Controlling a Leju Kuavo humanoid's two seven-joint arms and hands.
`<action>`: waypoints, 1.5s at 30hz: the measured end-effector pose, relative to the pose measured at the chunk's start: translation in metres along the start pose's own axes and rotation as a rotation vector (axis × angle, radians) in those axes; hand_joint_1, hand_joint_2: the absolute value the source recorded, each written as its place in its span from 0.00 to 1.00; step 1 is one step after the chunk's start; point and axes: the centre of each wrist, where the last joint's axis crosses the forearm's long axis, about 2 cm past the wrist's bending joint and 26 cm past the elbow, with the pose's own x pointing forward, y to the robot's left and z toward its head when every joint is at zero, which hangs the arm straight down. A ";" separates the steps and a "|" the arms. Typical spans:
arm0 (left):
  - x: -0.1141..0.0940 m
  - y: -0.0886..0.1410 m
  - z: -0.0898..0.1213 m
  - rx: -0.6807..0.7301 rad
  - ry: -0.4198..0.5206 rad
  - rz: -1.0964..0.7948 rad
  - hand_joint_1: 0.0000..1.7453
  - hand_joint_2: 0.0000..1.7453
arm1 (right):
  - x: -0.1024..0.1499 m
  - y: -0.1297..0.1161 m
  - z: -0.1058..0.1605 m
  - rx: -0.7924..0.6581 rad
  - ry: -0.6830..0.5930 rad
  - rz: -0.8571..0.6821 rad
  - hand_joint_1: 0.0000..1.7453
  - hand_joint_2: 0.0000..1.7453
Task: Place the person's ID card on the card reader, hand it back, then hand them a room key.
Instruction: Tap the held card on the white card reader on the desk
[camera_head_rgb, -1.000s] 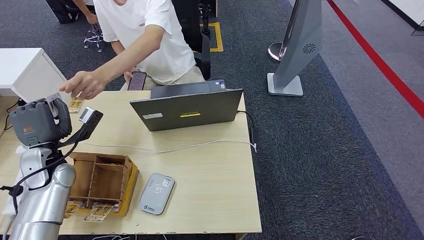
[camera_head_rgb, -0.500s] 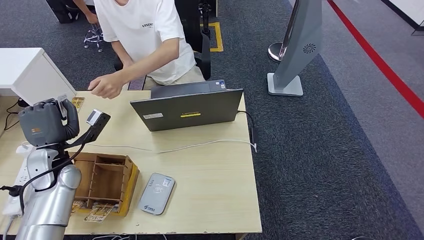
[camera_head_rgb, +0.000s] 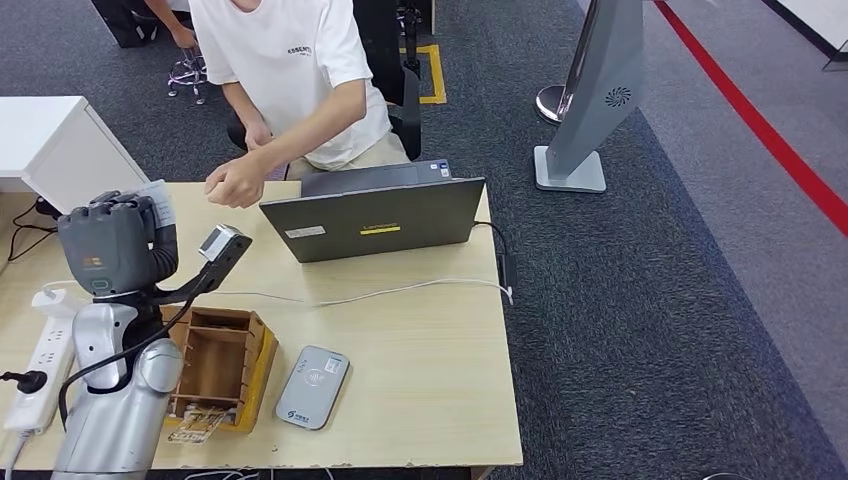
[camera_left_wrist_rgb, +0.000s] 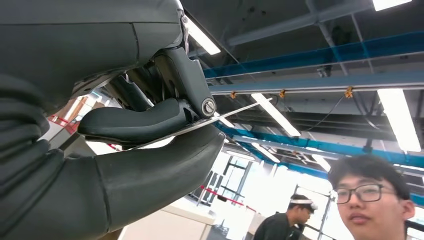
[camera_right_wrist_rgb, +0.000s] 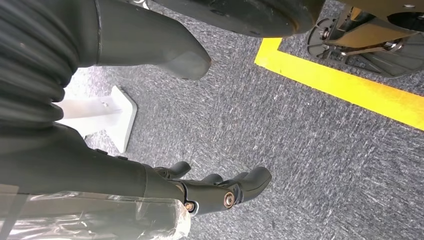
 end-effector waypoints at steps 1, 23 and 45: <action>0.002 0.001 0.000 0.005 -0.004 0.004 1.00 1.00 | 0.000 0.000 0.000 0.000 -0.001 -0.001 0.00 1.00; 0.071 0.027 0.034 0.001 -0.202 0.099 1.00 1.00 | -0.003 0.000 0.000 -0.012 0.017 -0.074 0.00 1.00; 0.090 0.017 0.081 -0.210 -0.262 0.129 1.00 1.00 | -0.005 -0.001 0.000 -0.019 0.024 -0.111 0.00 1.00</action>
